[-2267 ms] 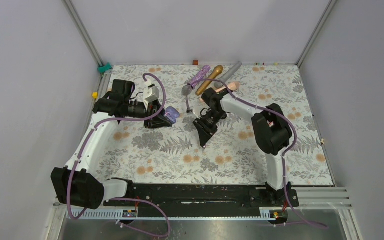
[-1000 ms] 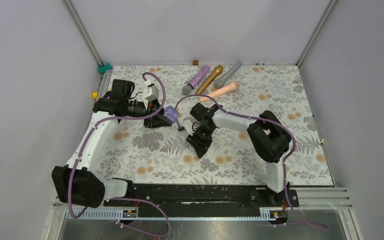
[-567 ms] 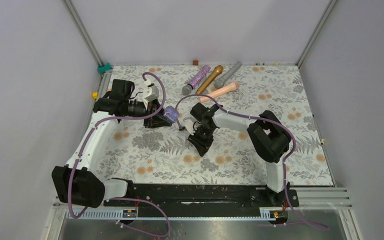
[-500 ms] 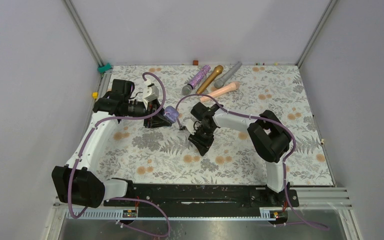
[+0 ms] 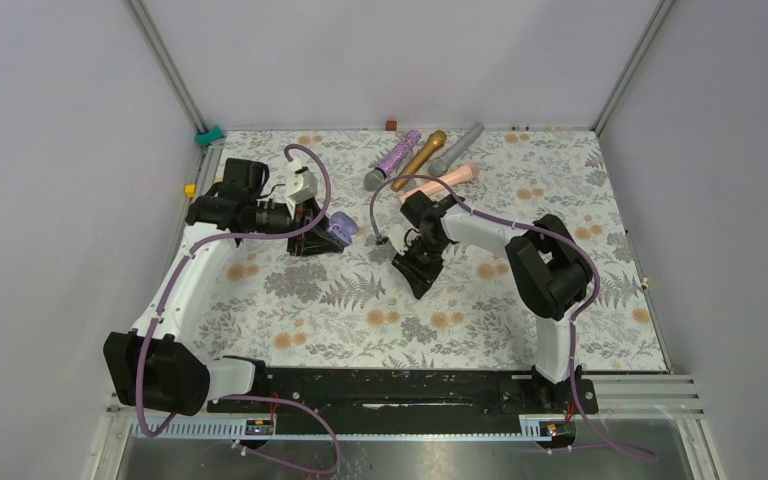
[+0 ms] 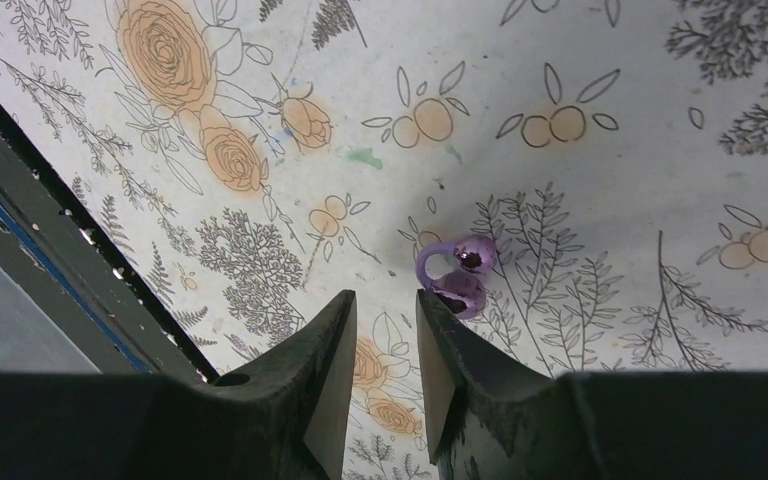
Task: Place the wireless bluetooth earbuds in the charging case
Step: Pick up the earbud from the center of the board.
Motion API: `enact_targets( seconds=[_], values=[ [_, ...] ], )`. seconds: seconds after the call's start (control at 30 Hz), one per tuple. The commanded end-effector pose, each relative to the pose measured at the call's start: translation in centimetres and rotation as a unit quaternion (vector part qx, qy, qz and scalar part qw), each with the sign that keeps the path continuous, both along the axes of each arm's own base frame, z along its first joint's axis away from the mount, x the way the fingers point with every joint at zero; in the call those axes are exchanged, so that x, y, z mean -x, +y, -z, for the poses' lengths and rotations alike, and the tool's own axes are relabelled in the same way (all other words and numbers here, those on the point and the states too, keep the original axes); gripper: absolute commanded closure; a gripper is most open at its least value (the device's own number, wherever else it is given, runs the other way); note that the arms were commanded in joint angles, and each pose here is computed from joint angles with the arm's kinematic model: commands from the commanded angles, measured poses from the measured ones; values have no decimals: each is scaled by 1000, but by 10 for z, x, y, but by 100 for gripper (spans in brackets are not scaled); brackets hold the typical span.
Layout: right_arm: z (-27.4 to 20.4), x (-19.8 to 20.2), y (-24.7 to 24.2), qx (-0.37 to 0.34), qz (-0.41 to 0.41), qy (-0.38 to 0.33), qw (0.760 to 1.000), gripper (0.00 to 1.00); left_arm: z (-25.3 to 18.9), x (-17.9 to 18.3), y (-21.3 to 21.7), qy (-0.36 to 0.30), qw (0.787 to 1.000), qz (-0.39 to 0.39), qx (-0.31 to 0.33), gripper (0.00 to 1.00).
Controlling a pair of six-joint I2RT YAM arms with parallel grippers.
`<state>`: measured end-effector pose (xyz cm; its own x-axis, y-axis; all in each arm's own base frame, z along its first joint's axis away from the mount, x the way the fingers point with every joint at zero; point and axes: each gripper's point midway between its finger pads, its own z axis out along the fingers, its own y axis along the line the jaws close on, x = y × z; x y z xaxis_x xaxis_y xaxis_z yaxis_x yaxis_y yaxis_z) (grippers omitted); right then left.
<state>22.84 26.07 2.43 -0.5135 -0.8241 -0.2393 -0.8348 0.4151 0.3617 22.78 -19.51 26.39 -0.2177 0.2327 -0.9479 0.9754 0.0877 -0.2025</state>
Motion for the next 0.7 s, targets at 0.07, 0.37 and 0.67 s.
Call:
enact_targets(
  seconds=[0.07, 0.37, 0.67],
  values=[
    [-33, -18, 1, -35, 3, -29, 999, 64, -14, 0, -2, -21, 999, 12, 23, 100],
    [-34, -32, 1, -25, 11, -58, 998, 65, -13, 0, -2, -22, 999, 12, 22, 100],
    [-34, -16, -3, -33, -41, -76, 996, 66, -12, 0, -2, -22, 999, 11, 21, 100]
  ],
)
